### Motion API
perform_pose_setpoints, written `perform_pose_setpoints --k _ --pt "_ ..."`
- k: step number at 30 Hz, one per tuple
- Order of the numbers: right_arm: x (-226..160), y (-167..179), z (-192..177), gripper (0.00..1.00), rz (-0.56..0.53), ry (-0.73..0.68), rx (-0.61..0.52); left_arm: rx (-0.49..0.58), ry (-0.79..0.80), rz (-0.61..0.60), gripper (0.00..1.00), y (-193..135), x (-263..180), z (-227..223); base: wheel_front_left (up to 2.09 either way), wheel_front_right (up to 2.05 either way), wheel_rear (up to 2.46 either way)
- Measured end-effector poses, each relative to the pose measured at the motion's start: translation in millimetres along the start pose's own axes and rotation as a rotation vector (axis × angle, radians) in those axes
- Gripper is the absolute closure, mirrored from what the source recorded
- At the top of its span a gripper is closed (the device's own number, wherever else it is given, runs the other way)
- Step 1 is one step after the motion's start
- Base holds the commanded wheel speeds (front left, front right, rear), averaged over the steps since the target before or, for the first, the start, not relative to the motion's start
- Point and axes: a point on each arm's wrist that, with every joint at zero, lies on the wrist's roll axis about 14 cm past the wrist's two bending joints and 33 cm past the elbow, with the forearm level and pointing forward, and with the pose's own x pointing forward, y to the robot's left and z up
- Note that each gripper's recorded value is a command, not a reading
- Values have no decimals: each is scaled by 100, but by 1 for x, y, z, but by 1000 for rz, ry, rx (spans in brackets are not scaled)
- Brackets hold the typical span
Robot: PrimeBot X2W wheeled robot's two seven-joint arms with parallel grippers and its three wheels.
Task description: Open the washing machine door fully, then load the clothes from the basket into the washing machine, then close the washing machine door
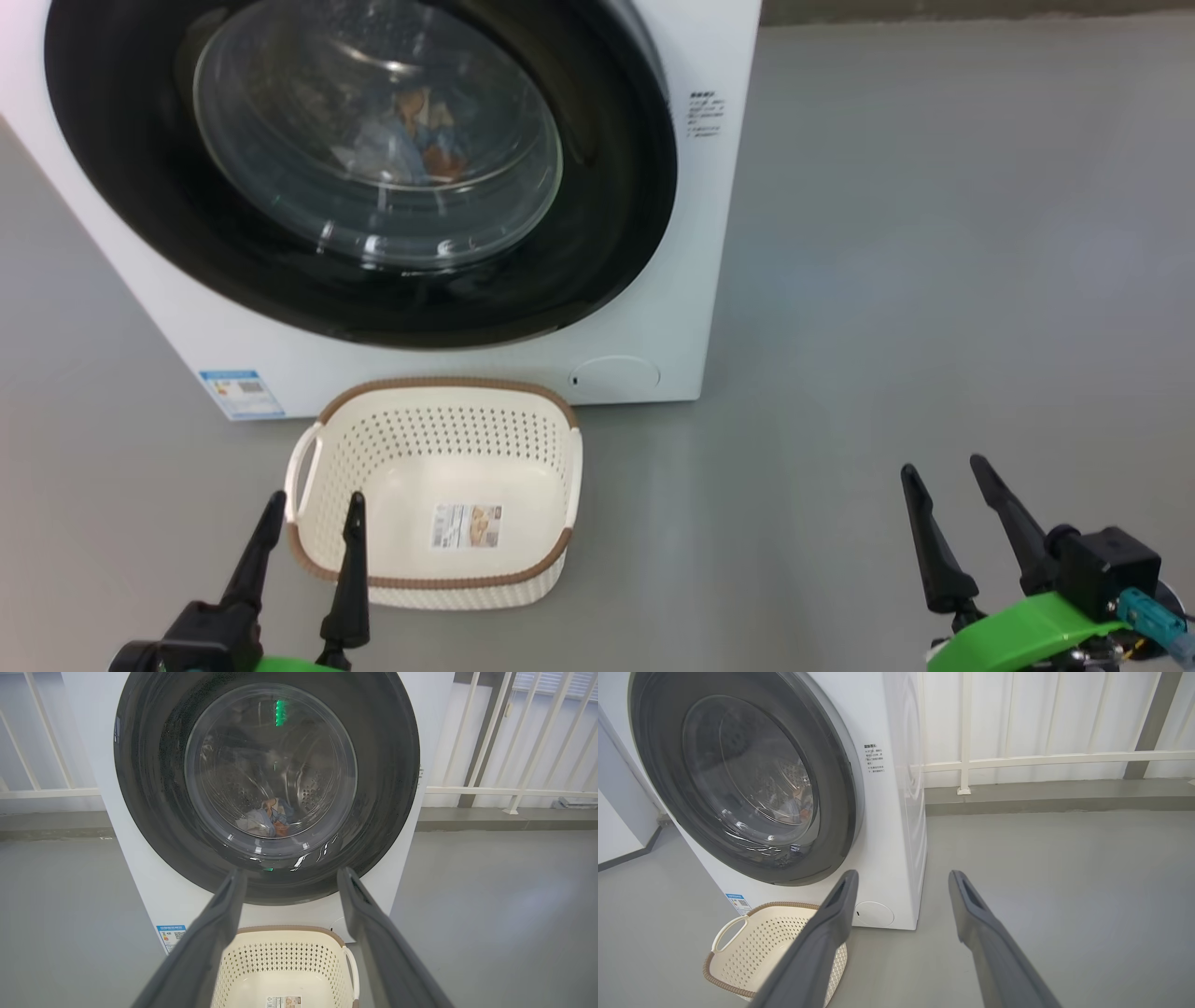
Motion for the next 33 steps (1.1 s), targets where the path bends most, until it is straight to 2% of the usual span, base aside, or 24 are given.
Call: perform_pose_setpoints --k 11,33 --pt "-30 -15 10 0 -62 -14 -8 -3 4 -37 0 -9 -4 3 0 0 0" --pt "-30 -14 12 0 -60 -22 3 1 28 -28 0 -7 -9 -3 0 0 0"
